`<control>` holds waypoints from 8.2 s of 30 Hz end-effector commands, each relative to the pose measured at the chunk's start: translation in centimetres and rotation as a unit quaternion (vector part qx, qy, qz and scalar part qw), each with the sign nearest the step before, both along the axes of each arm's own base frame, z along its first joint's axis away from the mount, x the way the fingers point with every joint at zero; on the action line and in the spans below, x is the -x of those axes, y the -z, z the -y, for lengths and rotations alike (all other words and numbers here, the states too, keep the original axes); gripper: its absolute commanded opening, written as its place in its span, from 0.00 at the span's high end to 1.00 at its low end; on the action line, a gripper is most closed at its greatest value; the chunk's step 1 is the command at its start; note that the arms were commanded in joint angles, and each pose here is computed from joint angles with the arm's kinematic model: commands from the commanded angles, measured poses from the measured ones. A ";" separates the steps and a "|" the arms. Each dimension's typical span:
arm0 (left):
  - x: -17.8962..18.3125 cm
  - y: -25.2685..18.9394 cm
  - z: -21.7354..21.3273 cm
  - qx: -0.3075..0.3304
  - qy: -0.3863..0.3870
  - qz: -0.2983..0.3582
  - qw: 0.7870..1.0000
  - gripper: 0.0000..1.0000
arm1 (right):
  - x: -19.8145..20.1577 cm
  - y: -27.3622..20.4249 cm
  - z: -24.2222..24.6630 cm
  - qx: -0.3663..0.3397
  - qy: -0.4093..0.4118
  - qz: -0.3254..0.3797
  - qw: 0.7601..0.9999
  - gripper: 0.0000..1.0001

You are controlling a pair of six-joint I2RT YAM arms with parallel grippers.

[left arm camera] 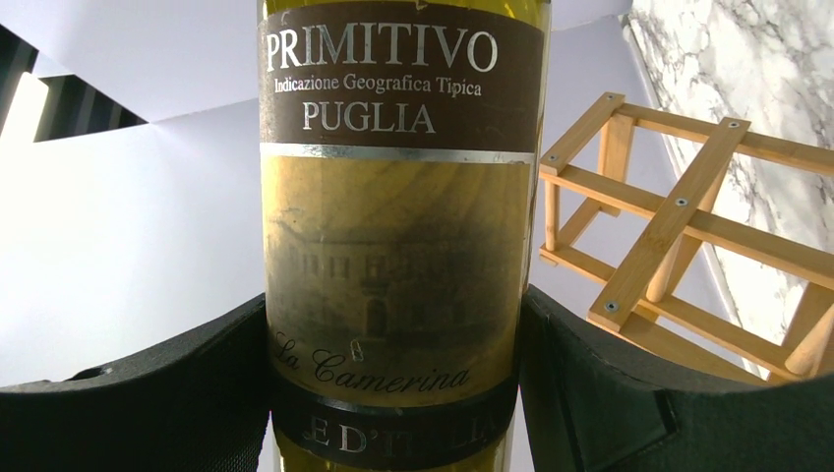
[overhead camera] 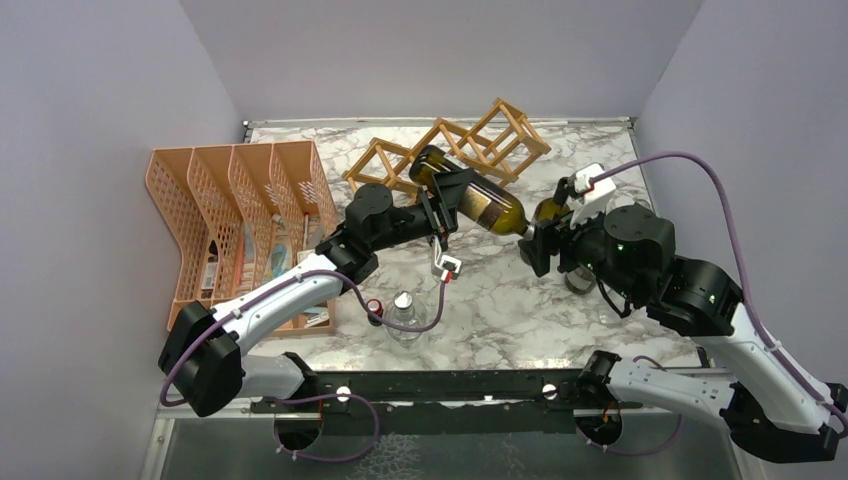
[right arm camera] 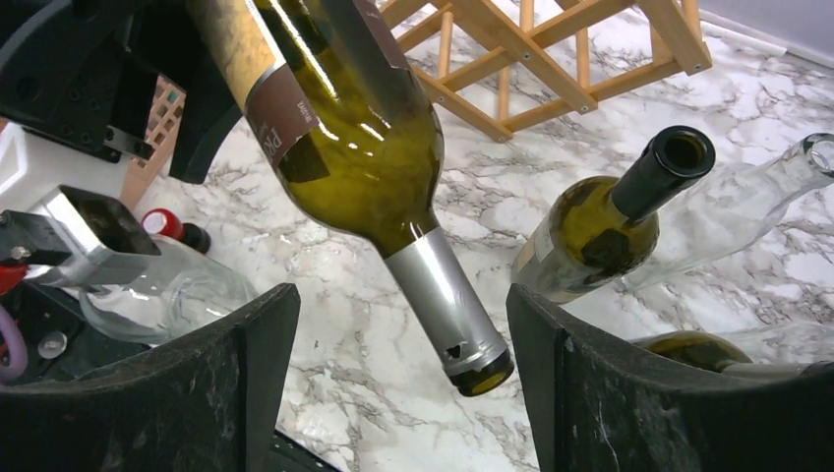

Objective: Put the wine bottle on the wine rack

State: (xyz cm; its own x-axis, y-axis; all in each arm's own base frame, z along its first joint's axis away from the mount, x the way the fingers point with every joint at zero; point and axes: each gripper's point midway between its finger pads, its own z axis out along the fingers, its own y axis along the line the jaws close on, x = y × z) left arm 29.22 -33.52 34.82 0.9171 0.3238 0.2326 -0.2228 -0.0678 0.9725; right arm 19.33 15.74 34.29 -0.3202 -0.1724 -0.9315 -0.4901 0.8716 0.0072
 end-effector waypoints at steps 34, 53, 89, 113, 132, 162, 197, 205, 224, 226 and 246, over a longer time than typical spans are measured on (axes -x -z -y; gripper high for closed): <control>1.5 -7.6 -0.6 0.065 0.015 -0.007 0.998 1.00 | -1.2 6.0 -6.4 0.011 -0.033 -0.117 0.993 0.99; 2.3 -8.7 -1.9 0.130 0.013 -0.088 0.987 0.01 | -3.7 0.2 -2.9 -0.095 0.097 -0.018 0.991 0.99; 0.0 -0.6 -10.8 0.498 -0.235 -0.685 0.477 0.01 | 0.7 16.9 -8.9 -0.065 -0.047 -0.196 0.977 0.99; -4.1 7.6 -11.9 0.444 -0.383 -0.645 0.490 0.01 | -2.2 22.5 -11.2 -0.077 -0.002 -0.198 0.977 0.99; -6.6 9.7 -12.8 0.473 -0.403 -0.653 0.433 0.09 | -4.7 22.6 -13.3 -0.065 0.018 -0.198 0.978 0.99; -4.0 5.4 -14.3 0.492 -0.361 -0.651 0.452 0.10 | -12.0 22.5 -17.9 -0.055 0.067 -0.173 0.981 0.99; -2.3 3.3 -14.6 0.499 -0.328 -0.660 0.456 0.10 | -17.4 23.2 -20.6 -0.037 0.079 -0.159 0.983 0.60; -2.0 3.0 -14.9 0.503 -0.326 -0.657 0.457 0.10 | -18.9 23.4 -21.9 -0.039 0.083 -0.157 0.983 0.55; -1.0 -1.6 -16.1 0.529 -0.291 -0.634 0.483 0.09 | -15.7 13.8 -20.4 -0.120 0.037 -0.129 0.984 0.30; -0.7 -2.4 -16.4 0.533 -0.283 -0.632 0.487 0.09 | -14.9 12.6 -19.2 -0.115 0.037 -0.122 0.985 0.30; 2.2 -3.0 -15.5 0.505 -0.220 -0.658 0.513 0.05 | -11.4 0.7 2.1 0.025 0.300 0.080 0.950 0.25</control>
